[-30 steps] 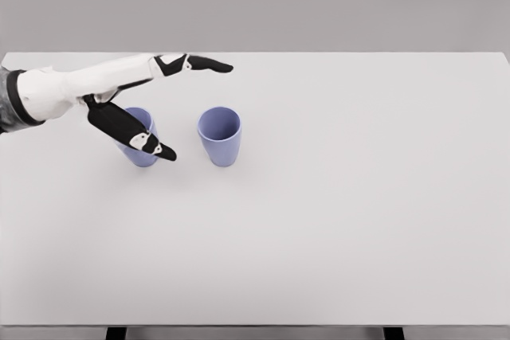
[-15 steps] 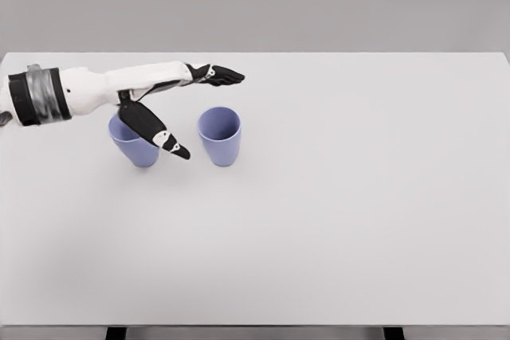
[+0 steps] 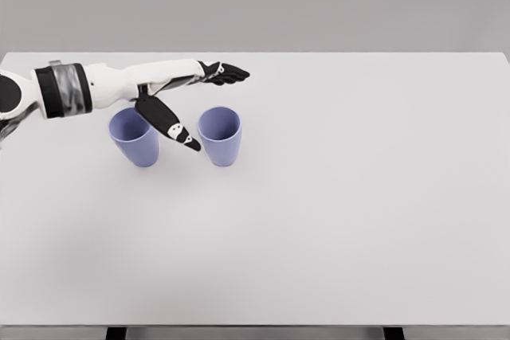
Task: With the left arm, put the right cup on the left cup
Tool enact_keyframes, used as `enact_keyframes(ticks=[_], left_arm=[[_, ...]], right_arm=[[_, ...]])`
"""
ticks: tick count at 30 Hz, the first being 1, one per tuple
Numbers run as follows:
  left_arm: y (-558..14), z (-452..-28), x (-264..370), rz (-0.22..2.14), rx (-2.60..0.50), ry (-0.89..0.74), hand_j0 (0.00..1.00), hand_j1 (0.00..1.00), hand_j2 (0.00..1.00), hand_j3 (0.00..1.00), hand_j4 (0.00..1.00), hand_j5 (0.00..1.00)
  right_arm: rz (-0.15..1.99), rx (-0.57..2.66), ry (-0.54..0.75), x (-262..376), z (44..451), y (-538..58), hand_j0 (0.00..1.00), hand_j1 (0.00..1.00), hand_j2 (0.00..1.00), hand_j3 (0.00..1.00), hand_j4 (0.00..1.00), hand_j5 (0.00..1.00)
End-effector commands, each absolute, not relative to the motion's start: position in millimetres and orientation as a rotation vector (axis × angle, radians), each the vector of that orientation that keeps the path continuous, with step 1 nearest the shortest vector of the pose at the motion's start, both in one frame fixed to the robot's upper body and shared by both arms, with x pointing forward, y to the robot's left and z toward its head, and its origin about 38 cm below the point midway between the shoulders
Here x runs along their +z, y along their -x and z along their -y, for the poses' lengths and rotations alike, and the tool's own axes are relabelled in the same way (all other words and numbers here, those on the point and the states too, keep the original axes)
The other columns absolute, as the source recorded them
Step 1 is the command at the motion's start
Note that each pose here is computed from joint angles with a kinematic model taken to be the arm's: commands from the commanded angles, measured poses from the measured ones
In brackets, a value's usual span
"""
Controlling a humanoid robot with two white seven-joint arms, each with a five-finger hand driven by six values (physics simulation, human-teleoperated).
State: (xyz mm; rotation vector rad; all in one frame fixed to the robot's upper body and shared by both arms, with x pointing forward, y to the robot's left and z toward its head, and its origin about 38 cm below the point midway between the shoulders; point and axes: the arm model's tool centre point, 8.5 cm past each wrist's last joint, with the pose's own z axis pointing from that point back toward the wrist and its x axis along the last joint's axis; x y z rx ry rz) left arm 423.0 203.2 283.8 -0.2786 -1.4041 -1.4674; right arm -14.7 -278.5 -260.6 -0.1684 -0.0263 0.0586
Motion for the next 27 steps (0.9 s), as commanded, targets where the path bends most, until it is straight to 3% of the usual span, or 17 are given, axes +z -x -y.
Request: enact_keyframes(ticks=[1,27], left_arm=[[-430,-202,279,1.388,-1.432,0.281,1.00,1.00,1.00,1.00,1.00,1.00],[-438,-208,247,1.267,-1.249,0.317,1.00,1.00,1.00,1.00,1.00,1.00]], right_arm=[[0.028,0.058,0.168,-261,279,15,1.00,1.00,1.00,1.00,1.00,1.00],[0.026,0.058,0.168,-261,279,15,1.00,1.00,1.00,1.00,1.00,1.00]])
